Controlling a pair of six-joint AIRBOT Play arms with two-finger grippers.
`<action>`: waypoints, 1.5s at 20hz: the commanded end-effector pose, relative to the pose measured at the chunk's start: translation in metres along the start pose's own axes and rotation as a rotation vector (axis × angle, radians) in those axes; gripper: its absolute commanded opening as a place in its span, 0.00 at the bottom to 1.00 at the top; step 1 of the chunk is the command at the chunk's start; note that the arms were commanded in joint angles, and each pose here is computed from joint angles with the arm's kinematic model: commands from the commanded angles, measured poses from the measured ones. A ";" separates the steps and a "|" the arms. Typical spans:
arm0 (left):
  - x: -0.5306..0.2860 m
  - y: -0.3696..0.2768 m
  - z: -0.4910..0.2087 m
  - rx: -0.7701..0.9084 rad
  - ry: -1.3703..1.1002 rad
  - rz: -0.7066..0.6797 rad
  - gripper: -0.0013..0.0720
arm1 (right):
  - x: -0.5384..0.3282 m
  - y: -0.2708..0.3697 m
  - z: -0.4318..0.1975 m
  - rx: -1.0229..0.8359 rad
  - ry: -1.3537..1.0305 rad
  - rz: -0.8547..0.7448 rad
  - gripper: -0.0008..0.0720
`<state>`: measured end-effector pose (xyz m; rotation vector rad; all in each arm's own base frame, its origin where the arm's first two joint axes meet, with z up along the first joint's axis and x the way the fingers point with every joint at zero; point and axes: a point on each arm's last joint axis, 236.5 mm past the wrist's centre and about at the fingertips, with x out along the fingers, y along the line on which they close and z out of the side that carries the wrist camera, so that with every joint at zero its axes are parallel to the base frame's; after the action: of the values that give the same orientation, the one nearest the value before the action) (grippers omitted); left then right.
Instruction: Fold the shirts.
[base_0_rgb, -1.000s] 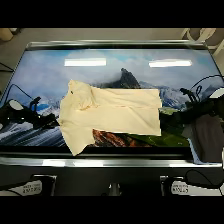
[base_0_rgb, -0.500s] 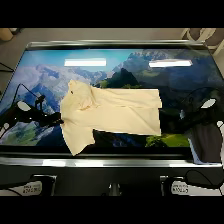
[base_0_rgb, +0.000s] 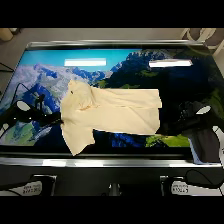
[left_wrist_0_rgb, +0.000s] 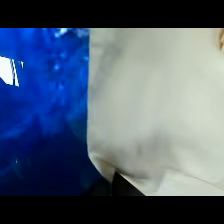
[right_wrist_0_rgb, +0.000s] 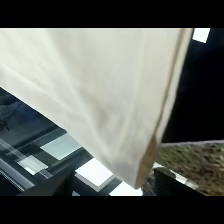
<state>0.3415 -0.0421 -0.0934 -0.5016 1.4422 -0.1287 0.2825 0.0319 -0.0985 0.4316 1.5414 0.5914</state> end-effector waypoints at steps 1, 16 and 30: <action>-0.008 -0.004 0.002 0.016 -0.023 -0.003 0.06 | 0.015 -0.002 0.012 -0.007 -0.022 -0.037 0.71; -0.596 -0.239 -0.050 0.543 -1.569 -0.211 0.05 | -0.490 0.294 0.026 -0.861 -1.261 -1.099 0.03; -0.626 -0.209 -0.097 0.511 -1.628 -0.012 0.05 | -0.469 0.306 -0.030 -0.794 -1.182 -1.017 0.03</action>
<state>0.1771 -0.0360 0.5900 -0.0954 -0.3472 -0.1441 0.2339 -0.0082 0.5060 -0.5990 -0.0060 -0.0413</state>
